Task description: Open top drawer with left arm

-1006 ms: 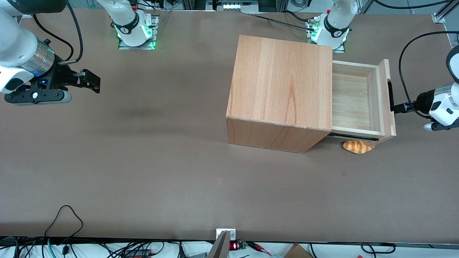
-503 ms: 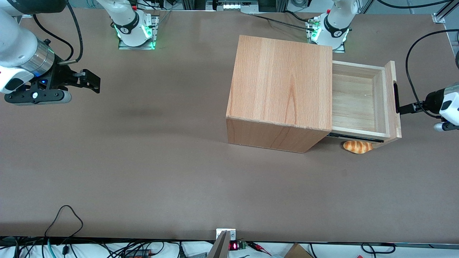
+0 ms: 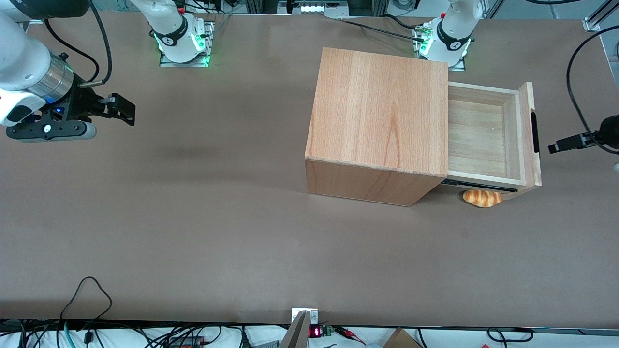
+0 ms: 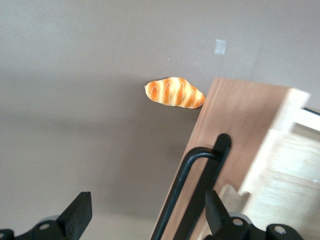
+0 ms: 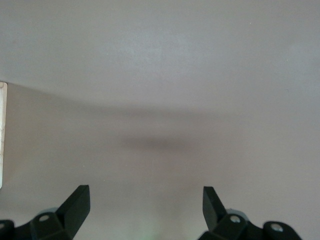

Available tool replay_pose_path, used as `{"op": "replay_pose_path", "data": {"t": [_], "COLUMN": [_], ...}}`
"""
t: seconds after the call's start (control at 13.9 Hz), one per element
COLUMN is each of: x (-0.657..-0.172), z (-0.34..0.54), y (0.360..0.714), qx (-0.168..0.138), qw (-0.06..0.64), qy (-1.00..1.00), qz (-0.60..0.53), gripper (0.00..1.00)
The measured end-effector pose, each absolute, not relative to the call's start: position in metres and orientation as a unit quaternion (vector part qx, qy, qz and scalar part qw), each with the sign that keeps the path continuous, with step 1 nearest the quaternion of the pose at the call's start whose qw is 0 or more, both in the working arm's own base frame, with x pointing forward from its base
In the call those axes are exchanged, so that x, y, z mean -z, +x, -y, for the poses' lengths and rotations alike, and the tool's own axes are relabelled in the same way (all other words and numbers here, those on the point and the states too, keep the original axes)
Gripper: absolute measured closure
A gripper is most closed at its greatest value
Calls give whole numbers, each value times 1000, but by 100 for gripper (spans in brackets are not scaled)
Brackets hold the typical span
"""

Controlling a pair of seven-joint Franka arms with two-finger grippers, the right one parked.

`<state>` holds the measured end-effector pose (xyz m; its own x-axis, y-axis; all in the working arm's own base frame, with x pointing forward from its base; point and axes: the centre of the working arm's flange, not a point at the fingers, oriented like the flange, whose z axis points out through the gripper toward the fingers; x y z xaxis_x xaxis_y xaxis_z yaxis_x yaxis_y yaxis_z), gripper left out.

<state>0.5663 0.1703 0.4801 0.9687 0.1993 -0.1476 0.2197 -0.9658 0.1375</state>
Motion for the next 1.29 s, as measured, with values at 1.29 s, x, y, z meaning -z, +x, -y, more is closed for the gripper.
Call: {"op": "replay_pose_path", "data": {"t": [1.29], "x": [-616], "z": [-35], "y": [576], "qx": [-5], "qw": [19], "qy": [1000], "qz": [11], "gripper": [0]}}
